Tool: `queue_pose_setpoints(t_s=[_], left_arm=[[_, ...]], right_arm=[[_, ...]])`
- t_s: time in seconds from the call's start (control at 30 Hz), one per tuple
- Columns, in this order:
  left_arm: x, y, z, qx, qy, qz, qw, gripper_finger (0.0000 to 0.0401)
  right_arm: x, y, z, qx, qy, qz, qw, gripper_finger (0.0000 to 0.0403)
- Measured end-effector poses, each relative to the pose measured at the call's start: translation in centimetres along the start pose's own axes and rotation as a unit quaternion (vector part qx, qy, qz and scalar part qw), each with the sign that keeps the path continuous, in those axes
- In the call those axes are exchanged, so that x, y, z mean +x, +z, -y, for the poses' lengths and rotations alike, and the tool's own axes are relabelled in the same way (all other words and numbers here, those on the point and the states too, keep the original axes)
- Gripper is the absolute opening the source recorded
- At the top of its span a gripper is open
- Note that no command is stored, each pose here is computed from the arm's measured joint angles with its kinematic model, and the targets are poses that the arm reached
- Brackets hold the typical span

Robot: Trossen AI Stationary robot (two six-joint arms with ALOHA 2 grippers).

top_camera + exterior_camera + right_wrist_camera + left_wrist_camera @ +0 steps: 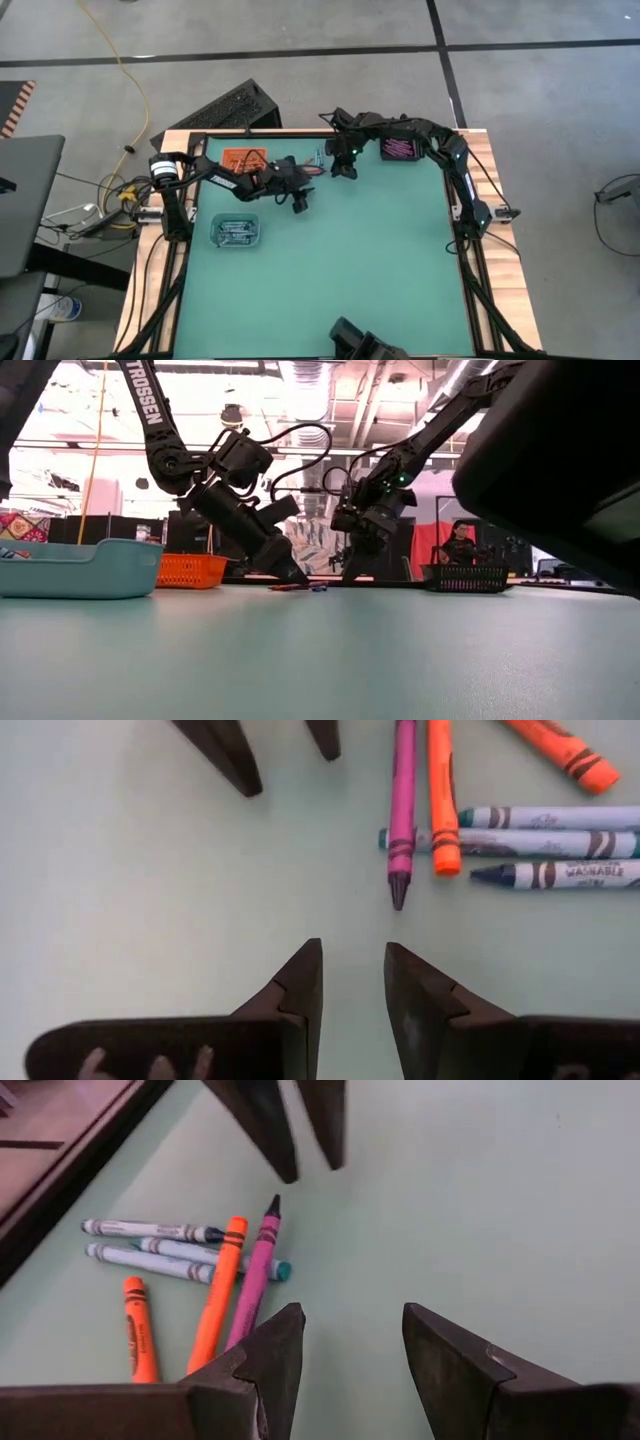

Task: Sort crayons
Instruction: Put the purple crayon into the black basket

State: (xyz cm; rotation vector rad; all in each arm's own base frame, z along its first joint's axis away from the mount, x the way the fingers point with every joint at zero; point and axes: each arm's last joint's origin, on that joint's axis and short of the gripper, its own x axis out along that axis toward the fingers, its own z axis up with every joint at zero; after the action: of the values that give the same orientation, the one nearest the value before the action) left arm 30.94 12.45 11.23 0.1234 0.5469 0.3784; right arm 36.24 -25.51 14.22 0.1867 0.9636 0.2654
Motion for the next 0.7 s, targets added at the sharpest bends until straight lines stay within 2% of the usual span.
queue_pose_setpoints(t_s=[0.13, 0.3, 0.37, 0.5, 0.7], left_arm=[[0.0, 0.1, 0.0, 0.002, 0.002, 0.006, 1.000, 0.0162], [0.0, 0.0, 0.0, 0.002, 0.000, 0.000, 1.000, 0.0162], [0.0, 0.0, 0.0, 0.004, 0.000, 0.000, 1.000, 0.0162], [0.0, 0.1, 0.0, 0.007, 0.001, 0.001, 1.000, 0.0162], [0.5, 1.0, -0.2, 0.008, -0.001, -0.006, 1.000, 0.0162]], right_arm=[[0.1, -0.1, -0.1, -0.013, 0.005, -0.006, 1.000, 0.0104], [-0.7, -0.7, 0.3, 0.016, 0.051, 0.023, 0.998, 0.0104], [-1.1, -1.0, 0.8, 0.033, 0.054, 0.031, 0.998, 0.0108], [-1.5, -1.2, 1.4, 0.065, 0.051, 0.042, 0.996, 0.0145], [-1.7, 0.2, 1.1, 0.090, 0.050, 0.054, 0.993, 0.0221]])
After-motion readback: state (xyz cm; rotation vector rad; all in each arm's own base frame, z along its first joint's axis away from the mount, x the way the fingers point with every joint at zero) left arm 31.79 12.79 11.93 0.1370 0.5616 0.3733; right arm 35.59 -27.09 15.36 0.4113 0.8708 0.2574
